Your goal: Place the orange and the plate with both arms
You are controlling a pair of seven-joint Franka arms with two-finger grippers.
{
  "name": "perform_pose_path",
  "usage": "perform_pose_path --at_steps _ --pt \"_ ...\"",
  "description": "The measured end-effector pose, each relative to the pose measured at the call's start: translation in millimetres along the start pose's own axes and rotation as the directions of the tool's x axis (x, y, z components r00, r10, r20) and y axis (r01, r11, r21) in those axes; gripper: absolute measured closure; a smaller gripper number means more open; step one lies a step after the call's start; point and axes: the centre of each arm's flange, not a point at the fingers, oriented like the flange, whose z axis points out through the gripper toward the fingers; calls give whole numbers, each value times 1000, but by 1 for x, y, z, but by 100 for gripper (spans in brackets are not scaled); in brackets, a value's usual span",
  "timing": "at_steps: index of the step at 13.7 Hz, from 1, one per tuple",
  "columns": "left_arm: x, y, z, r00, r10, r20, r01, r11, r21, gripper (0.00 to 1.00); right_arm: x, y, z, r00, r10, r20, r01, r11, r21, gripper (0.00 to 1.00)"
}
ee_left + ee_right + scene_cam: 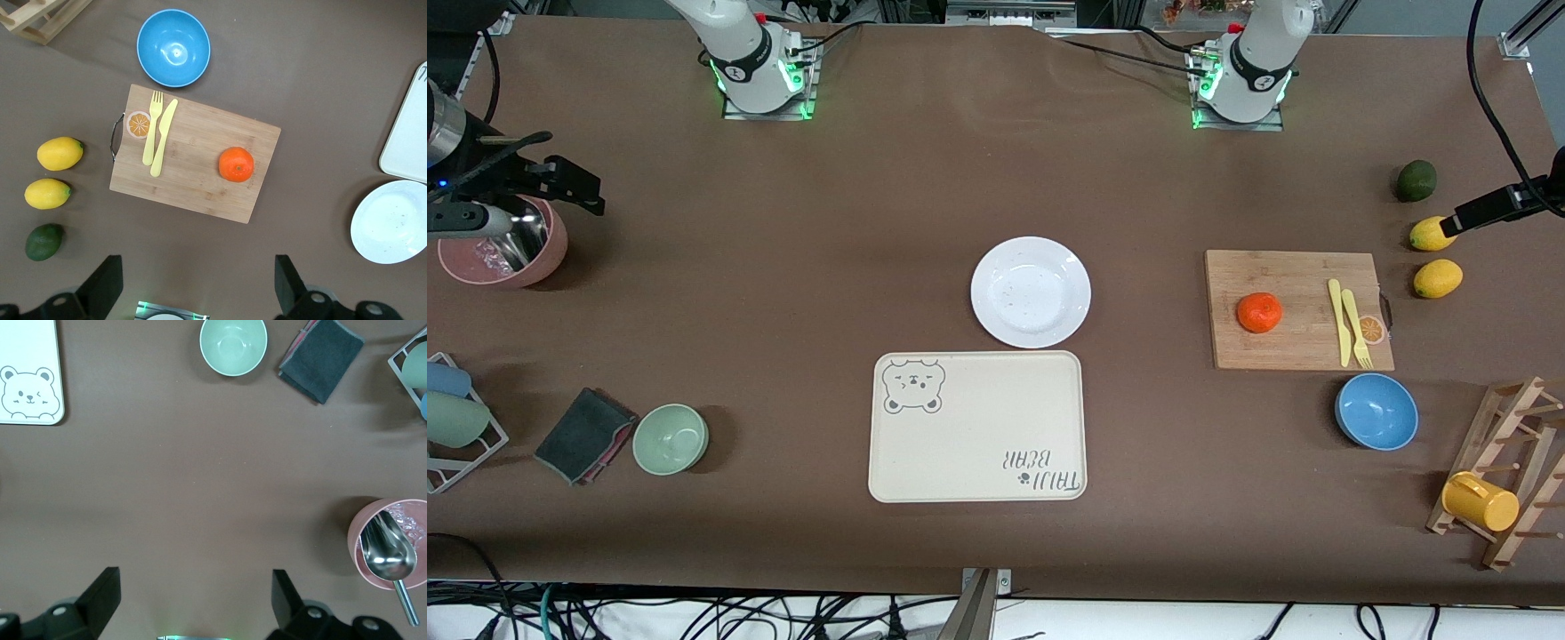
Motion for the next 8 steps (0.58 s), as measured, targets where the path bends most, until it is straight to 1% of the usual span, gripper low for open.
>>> perform_pose_path --at_steps 8 --pt "-1 0 1 1000 0 11 0 1000 2 0 0 0 0 1000 1 0 -1 1000 0 0"
